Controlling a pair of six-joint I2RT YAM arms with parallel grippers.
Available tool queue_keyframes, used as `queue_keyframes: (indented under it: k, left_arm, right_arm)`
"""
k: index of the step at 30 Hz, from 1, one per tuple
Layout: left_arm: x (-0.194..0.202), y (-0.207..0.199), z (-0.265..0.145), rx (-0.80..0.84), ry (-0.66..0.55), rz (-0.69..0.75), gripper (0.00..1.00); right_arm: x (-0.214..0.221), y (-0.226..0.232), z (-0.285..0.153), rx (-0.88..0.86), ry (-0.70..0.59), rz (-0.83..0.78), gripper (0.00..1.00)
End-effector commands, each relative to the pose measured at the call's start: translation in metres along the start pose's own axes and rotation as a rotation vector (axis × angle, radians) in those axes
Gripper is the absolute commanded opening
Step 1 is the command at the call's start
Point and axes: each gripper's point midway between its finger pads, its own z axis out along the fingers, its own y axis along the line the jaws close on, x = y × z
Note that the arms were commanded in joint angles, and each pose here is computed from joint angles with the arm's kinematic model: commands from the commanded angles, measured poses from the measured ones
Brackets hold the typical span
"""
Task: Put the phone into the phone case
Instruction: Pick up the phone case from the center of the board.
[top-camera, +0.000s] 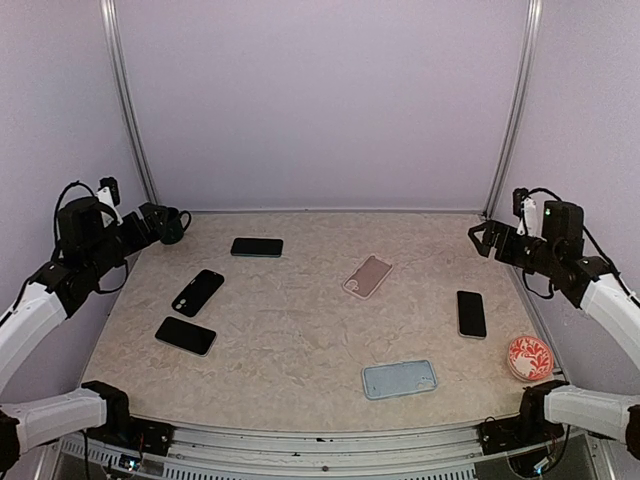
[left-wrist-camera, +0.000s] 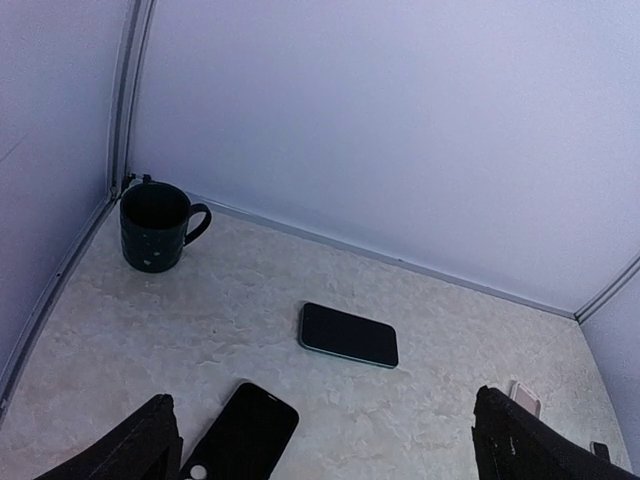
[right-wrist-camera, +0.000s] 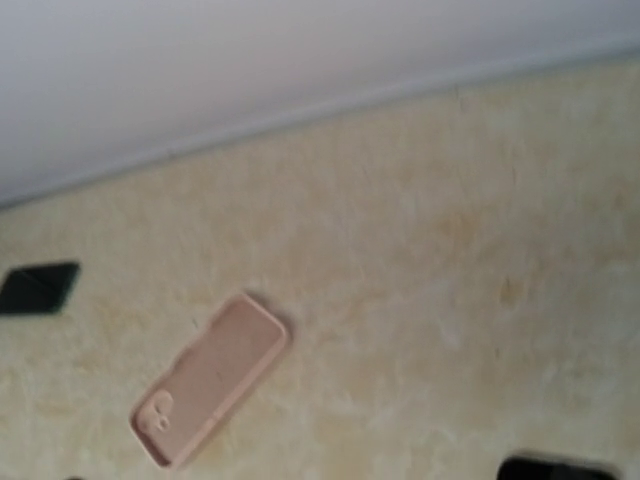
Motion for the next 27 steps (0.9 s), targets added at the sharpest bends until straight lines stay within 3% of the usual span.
queue_keyframes:
  k: [1, 10, 22, 27]
  left_arm:
    - [0.014, -0.007, 0.003, 0.003, 0.034, -0.009, 0.99]
    - [0.045, -0.043, 0.013, 0.044, 0.096, 0.031, 0.99]
    - [0.084, -0.073, 0.022, 0.08, 0.178, 0.081, 0.99]
    - [0.087, -0.077, 0.019, 0.093, 0.183, 0.087, 0.99]
  right_arm:
    - [0.008, 0.003, 0.019, -0.004, 0.062, 0.015, 1.0]
    - [0.038, -0.001, 0.07, 0.12, 0.183, -0.061, 0.99]
    - [0.063, 0.016, 0.172, 0.237, 0.305, -0.302, 0.99]
    - [0.059, 0.034, 0.215, 0.183, 0.303, -0.356, 0.99]
